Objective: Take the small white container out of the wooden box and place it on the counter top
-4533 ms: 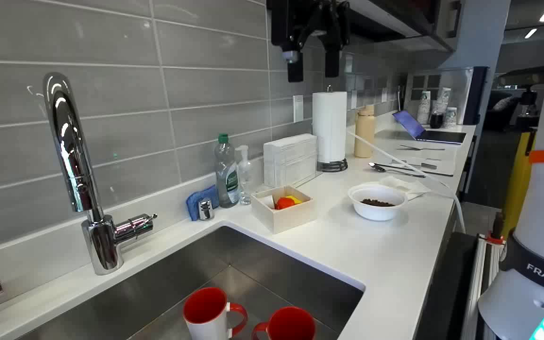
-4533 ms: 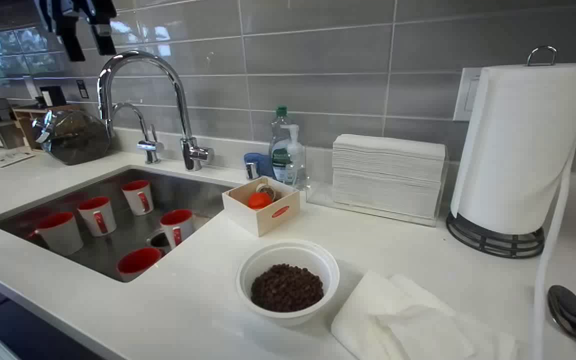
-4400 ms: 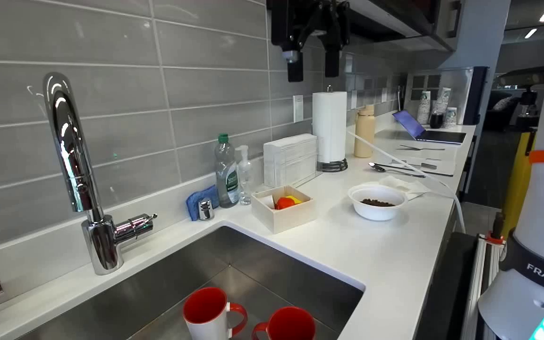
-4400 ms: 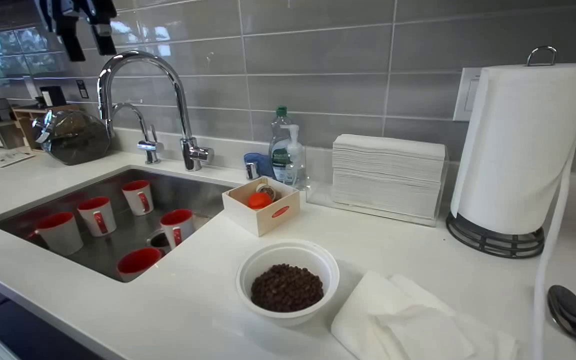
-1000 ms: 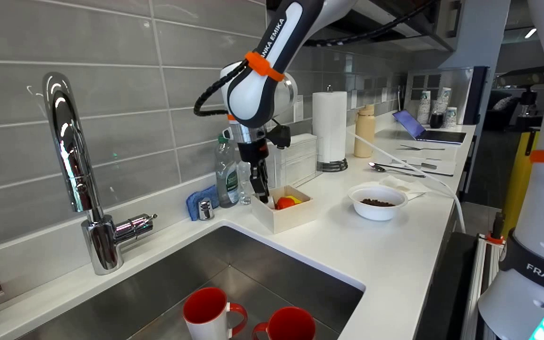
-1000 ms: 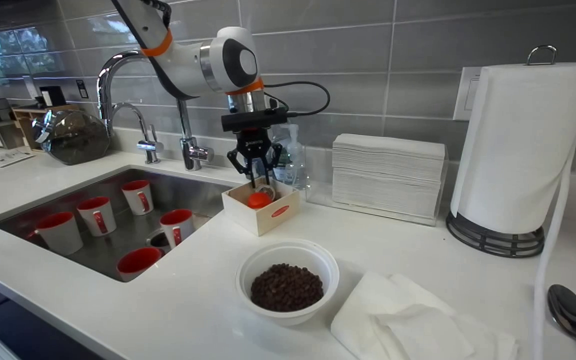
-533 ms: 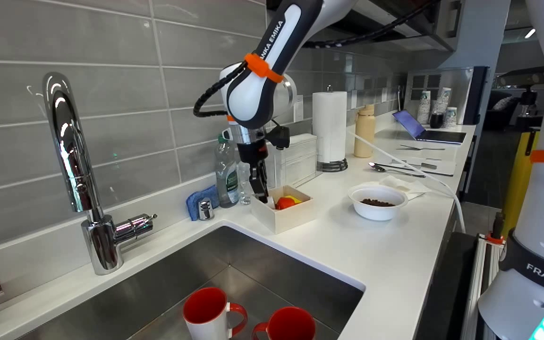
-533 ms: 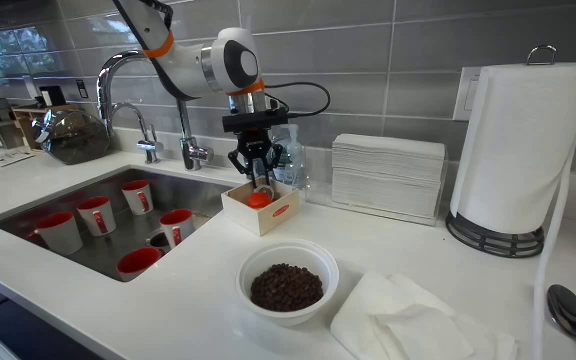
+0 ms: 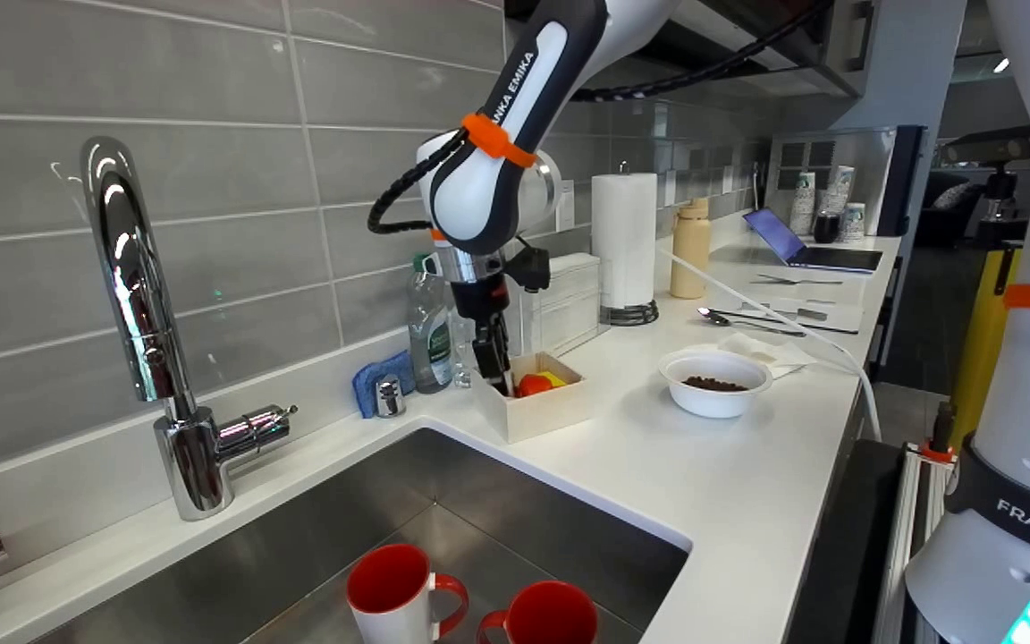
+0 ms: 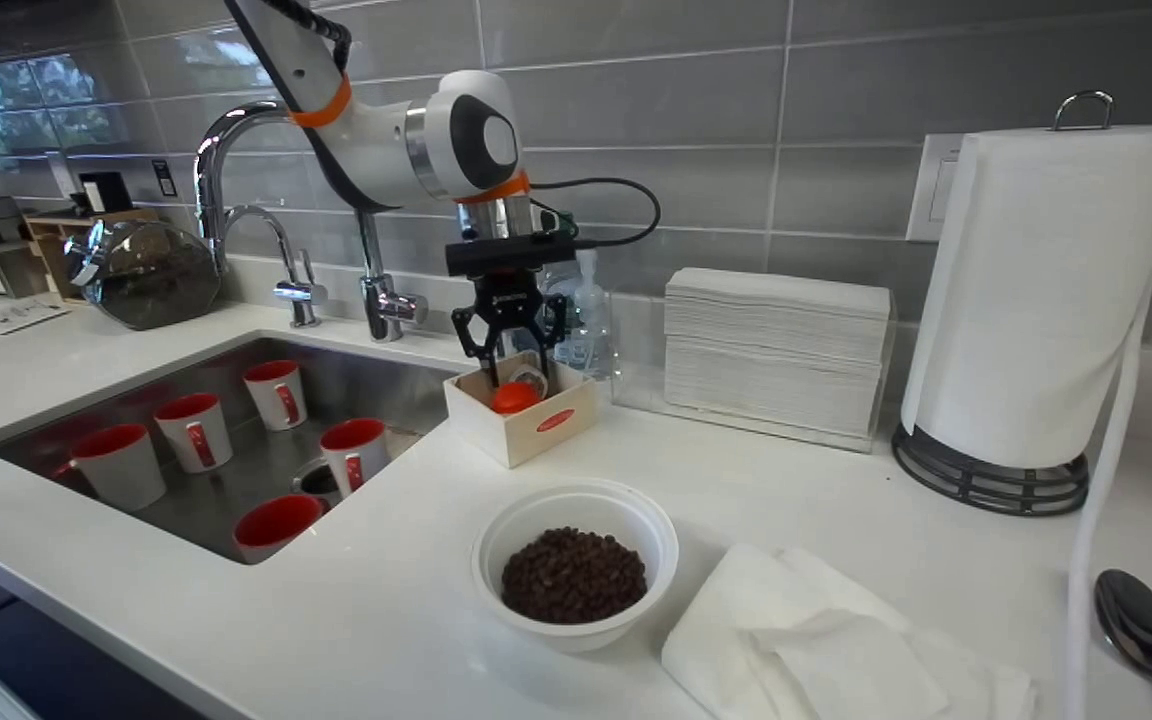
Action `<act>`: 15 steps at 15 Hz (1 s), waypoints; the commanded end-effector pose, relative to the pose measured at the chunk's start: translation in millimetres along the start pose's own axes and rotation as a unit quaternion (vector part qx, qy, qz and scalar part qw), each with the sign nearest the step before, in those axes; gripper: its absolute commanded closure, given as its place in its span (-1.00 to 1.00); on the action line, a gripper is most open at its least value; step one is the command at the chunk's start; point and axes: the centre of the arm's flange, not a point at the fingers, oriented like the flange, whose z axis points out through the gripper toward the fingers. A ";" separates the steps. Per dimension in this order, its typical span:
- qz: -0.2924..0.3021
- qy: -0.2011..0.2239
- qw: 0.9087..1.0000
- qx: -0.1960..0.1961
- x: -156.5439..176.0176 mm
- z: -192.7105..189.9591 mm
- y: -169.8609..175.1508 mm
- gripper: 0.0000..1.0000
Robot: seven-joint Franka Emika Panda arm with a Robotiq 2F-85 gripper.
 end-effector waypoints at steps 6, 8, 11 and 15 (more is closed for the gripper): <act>-0.004 0.011 1.000 -0.008 2.7 3.9 0.9 0.87; -0.004 0.011 1.000 -0.007 2.5 -3.7 3.0 0.85; 0.002 0.010 1.000 -0.014 1.6 -16.2 6.4 0.85; 0.014 0.001 1.000 -0.015 -1.9 -34.8 6.6 0.85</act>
